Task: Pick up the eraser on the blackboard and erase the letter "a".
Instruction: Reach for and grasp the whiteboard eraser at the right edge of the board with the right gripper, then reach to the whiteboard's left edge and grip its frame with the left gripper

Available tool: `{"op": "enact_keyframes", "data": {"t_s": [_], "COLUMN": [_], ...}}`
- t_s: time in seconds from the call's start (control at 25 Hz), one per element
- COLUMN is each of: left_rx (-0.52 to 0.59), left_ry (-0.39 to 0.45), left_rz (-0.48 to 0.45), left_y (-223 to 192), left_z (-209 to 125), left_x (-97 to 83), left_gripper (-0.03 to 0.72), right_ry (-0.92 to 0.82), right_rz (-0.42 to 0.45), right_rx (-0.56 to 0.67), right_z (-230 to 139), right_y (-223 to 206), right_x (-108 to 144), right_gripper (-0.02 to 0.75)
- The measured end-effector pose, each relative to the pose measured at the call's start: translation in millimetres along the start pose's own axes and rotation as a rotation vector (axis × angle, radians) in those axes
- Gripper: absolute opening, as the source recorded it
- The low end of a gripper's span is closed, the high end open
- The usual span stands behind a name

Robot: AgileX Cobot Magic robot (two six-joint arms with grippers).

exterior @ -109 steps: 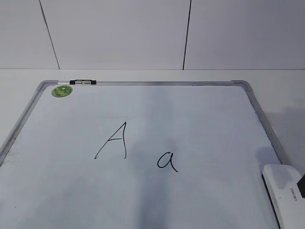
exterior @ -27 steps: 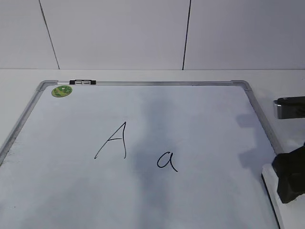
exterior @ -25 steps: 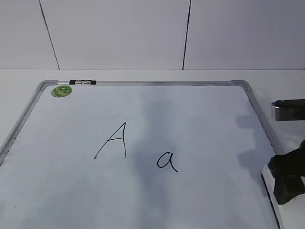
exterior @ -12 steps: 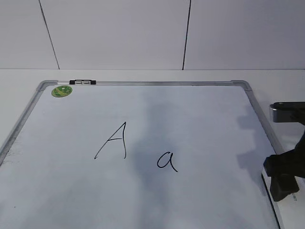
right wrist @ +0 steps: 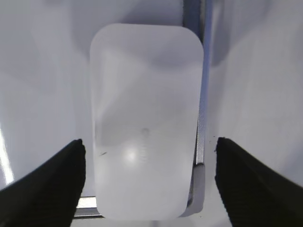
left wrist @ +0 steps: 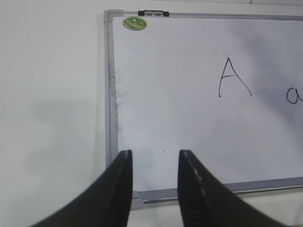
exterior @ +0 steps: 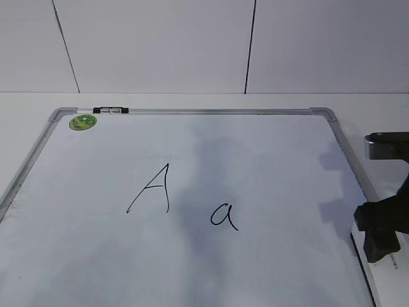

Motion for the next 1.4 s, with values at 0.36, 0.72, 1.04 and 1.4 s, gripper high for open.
{"op": "enact_keyframes", "data": {"t_s": [0.36, 0.72, 1.04, 1.4], "left_rx": [0.0, 0.0, 0.0, 0.0], "left_ry": [0.0, 0.0, 0.0, 0.0], "left_rz": [0.0, 0.0, 0.0, 0.0], "left_y": [0.0, 0.0, 0.0, 0.0], "left_z": [0.0, 0.0, 0.0, 0.0], "left_x": [0.0, 0.0, 0.0, 0.0], "left_gripper": [0.249, 0.249, 0.249, 0.249], "right_ry": [-0.007, -0.007, -0.013, -0.024], "right_rz": [-0.004, -0.001, 0.005, 0.008], "right_rx": [0.012, 0.011, 0.01, 0.042], "right_z": [1.5, 3.7, 4.0, -6.5], "right_y": [-4.3, -7.6, -8.0, -20.4], "right_x": [0.7, 1.7, 2.3, 1.6], "right_gripper": [0.672, 0.667, 0.666, 0.656]}}
Point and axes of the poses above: a point on each arm's last joint axis where the gripper is mounted, y pointing back along that axis away from the gripper, x along the wrist's bending axis when the last joint is at zero, z = x × y, the point moved 1 cm from there along -y, pointing out along that axis toward the gripper, and after that the axes turned 3 degrees about y, right-handed, at the moved point
